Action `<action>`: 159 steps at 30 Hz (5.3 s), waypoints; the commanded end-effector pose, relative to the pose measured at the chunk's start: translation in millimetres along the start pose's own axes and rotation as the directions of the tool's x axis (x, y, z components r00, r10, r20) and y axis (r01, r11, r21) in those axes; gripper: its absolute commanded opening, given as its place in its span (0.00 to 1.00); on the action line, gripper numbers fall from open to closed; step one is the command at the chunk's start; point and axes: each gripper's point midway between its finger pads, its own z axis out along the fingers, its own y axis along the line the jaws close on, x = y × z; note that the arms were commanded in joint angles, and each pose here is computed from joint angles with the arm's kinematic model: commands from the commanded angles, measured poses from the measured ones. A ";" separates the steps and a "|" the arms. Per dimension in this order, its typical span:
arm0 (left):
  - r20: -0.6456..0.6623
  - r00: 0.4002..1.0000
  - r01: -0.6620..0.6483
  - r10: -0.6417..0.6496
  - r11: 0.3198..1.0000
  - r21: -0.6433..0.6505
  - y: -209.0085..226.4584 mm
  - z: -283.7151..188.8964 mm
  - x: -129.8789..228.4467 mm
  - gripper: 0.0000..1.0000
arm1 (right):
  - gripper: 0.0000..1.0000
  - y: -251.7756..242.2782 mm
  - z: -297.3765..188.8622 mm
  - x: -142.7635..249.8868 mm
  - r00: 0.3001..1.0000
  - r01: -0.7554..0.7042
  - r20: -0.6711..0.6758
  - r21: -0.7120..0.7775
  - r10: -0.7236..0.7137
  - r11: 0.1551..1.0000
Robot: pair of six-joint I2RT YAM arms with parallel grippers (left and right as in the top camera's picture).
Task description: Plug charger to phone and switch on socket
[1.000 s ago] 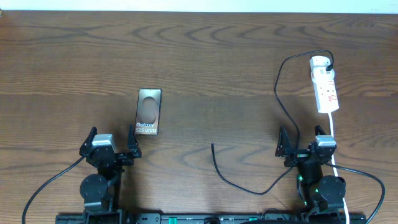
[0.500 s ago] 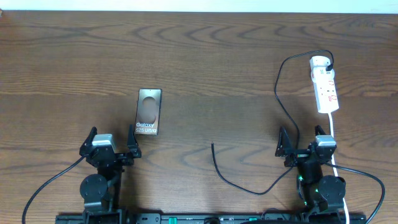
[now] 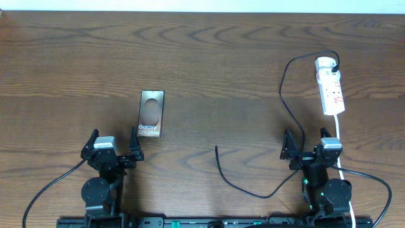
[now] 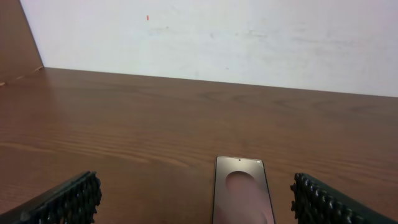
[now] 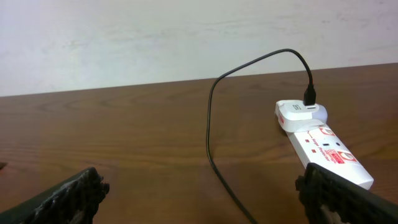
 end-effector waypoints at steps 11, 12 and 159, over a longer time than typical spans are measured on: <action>-0.046 0.999 0.003 -0.002 1.000 0.022 -3.6 0.6 14.9 0.97 | 0.99 0.2 -0.3 0.0 1.000 -0.010 0.001 0.001 0.010 1.000; -0.046 0.999 0.003 -0.002 1.000 0.022 -3.6 0.6 14.9 0.97 | 0.99 0.1 -0.3 0.0 1.000 -0.010 0.001 0.002 0.010 1.000; -0.948 0.316 -0.021 0.038 0.999 0.033 -44.7 171.1 -7.8 0.98 | 0.99 0.6 -0.1 0.5 1.000 -0.010 -0.001 0.000 0.010 1.000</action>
